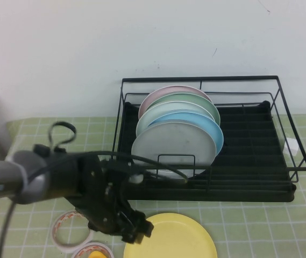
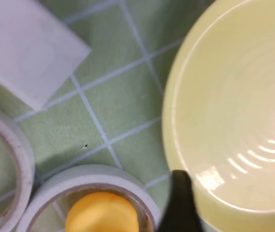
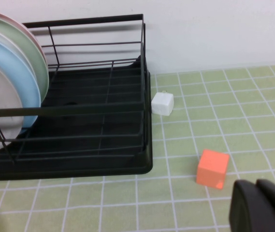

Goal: Place plate on rack
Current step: Pick up the plate from the table

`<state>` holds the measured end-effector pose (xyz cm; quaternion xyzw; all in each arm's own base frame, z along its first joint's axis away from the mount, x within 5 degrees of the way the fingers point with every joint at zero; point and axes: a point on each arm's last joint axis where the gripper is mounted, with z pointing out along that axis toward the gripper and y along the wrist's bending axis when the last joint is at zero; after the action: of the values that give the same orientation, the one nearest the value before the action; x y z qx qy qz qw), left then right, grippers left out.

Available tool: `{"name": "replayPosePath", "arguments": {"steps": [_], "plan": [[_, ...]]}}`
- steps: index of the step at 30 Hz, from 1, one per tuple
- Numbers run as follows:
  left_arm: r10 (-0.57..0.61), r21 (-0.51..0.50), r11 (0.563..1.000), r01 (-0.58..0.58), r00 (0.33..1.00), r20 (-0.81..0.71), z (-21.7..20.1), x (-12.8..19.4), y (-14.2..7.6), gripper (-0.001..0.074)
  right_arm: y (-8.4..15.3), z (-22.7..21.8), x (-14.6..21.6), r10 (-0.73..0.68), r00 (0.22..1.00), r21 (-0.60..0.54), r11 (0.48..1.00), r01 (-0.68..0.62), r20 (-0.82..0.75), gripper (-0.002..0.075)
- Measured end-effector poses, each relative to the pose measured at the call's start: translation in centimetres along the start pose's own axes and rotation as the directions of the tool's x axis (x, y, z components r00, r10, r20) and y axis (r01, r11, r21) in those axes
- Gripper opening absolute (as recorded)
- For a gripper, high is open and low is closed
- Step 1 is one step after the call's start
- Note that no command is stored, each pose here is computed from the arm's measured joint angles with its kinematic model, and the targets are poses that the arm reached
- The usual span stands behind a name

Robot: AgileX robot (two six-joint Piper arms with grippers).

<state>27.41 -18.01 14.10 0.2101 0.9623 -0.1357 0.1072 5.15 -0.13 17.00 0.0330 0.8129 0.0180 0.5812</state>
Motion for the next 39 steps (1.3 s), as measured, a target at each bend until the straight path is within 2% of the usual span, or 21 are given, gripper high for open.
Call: {"name": "replayPosePath", "arguments": {"steps": [2,4,14,21,24,31,37,39], "plan": [[-0.017,-0.005,1.000,0.016,1.000,-0.022,1.3,0.1,0.3,0.0475,0.0,0.0,0.0,0.000,1.000,0.000,1.000,0.000,0.000,-0.0002],[-0.034,-0.010,0.999,0.033,0.999,-0.042,2.6,0.3,0.6,0.0493,0.0,0.0,0.0,0.000,1.000,0.000,1.000,0.000,0.000,-0.0002],[-0.085,-0.035,0.996,0.083,0.995,-0.046,5.9,0.6,1.5,0.0479,0.0,0.0,0.0,0.000,1.000,0.000,1.000,0.000,0.000,-0.0002],[-0.184,-0.016,0.983,0.184,0.982,-0.050,7.5,0.7,1.5,0.0479,0.0,0.0,0.0,0.000,1.000,0.000,1.000,0.000,0.000,-0.0002],[-0.194,-0.007,0.981,0.194,0.980,-0.035,7.6,0.6,1.5,0.0458,0.0,0.0,0.0,0.000,1.000,0.000,1.000,0.000,0.000,-0.0002],[-0.201,-0.004,0.980,0.201,0.979,-0.036,8.0,0.6,1.6,0.0337,0.0,0.0,0.0,0.000,1.000,0.000,1.000,0.000,0.000,-0.0002],[-0.220,0.004,0.975,0.220,0.974,-0.046,8.4,0.7,1.5,0.0310,0.0,0.0,0.0,0.000,1.000,0.000,1.000,0.000,0.000,-0.0002],[-0.216,0.004,0.976,0.216,0.975,-0.048,8.4,0.8,1.5,0.0277,0.0,0.0,0.0,0.000,1.000,0.000,1.000,0.000,0.000,-0.0002]]}}
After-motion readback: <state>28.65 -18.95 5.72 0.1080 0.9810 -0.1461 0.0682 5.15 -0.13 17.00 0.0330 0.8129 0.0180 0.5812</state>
